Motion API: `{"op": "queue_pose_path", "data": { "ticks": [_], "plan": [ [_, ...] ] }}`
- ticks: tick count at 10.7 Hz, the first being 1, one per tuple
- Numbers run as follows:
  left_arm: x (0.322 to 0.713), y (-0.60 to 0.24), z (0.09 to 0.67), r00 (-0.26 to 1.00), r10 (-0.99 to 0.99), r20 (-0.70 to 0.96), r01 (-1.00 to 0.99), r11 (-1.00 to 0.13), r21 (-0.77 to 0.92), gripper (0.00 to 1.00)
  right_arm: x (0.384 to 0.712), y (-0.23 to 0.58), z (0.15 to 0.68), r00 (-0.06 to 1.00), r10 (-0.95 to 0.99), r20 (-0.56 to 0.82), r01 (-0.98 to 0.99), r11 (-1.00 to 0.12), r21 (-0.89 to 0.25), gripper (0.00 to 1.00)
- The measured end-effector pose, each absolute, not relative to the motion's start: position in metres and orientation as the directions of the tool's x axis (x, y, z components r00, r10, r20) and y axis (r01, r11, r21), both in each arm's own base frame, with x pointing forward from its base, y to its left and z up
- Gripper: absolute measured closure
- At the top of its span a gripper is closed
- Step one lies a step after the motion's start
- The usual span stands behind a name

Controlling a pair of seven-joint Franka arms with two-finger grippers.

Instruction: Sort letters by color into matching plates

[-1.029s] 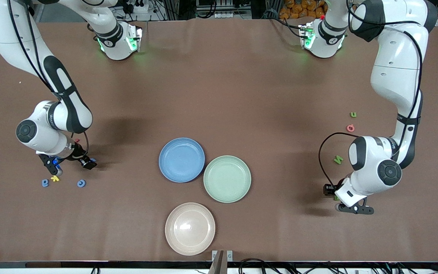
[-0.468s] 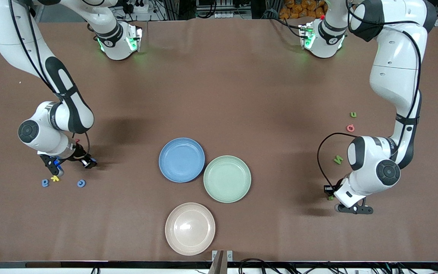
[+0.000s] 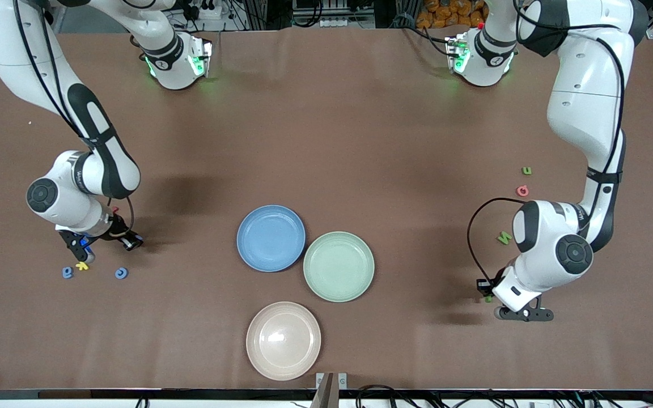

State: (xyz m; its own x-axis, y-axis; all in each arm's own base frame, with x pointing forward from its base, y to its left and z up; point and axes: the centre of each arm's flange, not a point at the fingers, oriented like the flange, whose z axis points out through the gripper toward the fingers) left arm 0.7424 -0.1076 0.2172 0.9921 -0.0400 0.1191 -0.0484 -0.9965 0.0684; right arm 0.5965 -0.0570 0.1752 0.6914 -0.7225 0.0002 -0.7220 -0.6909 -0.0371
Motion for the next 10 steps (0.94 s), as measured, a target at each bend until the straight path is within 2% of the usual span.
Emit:
{"op": "queue_pose_path", "data": {
  "ticks": [2, 4, 7, 10],
  "plan": [
    [0.737, -0.144, 0.228, 0.993, 0.017, 0.114, 0.007, -0.997, 0.082, 0.89, 0.597, -0.057, 0.175, 0.710, -0.704, 0.002, -0.704, -0.710, -0.037, 0.70],
    [0.729, -0.183, 0.236, 0.991, 0.068, 0.113, 0.057, -0.994, 0.096, 0.89, 0.603, -0.053, 0.182, 0.785, -0.620, 0.006, -0.619, -0.784, -0.040, 0.70],
    [0.709, -0.253, 0.250, 0.971, 0.222, 0.093, 0.208, -0.968, 0.142, 0.89, 0.632, -0.028, 0.233, 0.922, -0.387, -0.019, -0.388, -0.921, -0.044, 0.70],
    [0.684, -0.321, 0.262, 0.940, 0.341, 0.030, 0.326, -0.919, 0.222, 0.89, 0.647, 0.027, 0.263, 0.995, -0.098, 0.026, -0.096, -0.994, -0.056, 0.70]
  ]
}}
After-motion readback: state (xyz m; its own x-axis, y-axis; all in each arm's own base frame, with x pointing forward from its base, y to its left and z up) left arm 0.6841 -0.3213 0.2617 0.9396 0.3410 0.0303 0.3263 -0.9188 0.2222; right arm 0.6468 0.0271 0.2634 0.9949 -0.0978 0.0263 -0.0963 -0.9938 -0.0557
